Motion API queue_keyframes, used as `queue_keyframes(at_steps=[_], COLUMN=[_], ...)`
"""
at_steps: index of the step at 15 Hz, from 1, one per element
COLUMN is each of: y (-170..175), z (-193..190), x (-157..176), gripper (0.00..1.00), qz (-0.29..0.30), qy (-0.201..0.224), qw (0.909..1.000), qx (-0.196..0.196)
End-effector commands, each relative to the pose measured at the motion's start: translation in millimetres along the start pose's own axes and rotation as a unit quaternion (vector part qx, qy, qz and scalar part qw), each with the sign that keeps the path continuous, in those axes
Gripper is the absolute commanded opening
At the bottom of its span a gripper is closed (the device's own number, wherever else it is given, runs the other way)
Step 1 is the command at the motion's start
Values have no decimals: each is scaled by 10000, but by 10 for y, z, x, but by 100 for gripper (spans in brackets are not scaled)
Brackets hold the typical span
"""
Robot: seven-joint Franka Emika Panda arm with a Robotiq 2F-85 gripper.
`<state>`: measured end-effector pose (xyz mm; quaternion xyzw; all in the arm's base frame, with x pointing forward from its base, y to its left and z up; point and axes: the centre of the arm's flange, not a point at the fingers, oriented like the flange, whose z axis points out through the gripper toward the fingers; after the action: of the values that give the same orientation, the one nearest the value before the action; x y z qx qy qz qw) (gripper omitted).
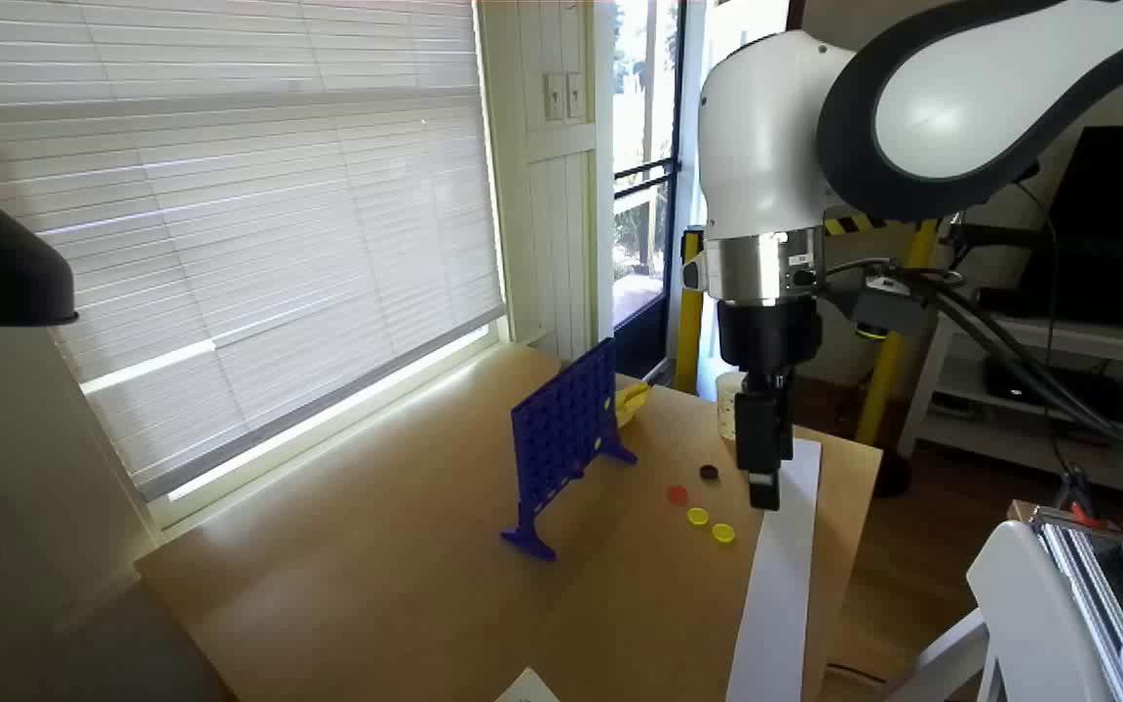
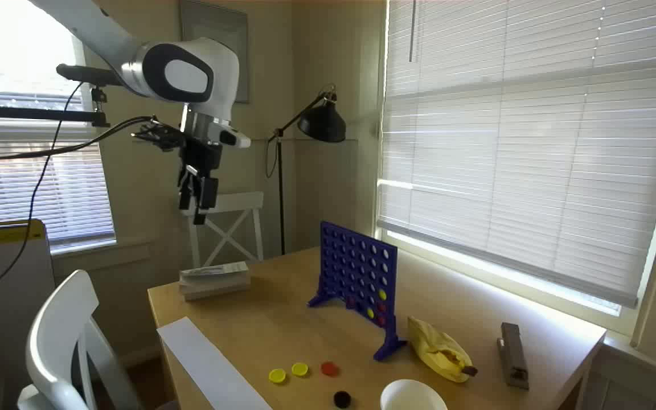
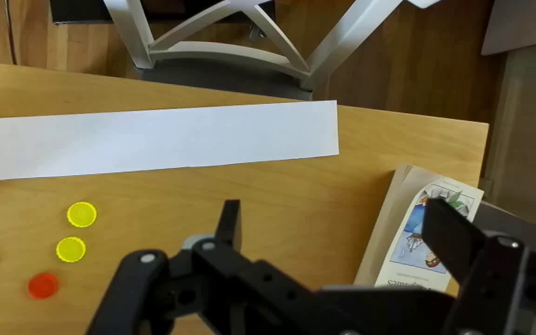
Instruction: Put the yellow chips into the coffee cup
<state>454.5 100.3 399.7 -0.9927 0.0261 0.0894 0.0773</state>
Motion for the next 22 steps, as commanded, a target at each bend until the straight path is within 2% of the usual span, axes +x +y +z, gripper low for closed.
queue_keyframes(at_steps=[1, 18, 21, 22], y=[0, 0, 269, 397], z=[0, 0, 97, 181], x=[0, 0, 418, 549], gripper=[100, 100, 100, 100], qz=[0, 0, 479, 680], qy=[0, 0, 255, 414], qw=[10000, 10000, 9983, 9967], qx=[0, 0, 202, 148])
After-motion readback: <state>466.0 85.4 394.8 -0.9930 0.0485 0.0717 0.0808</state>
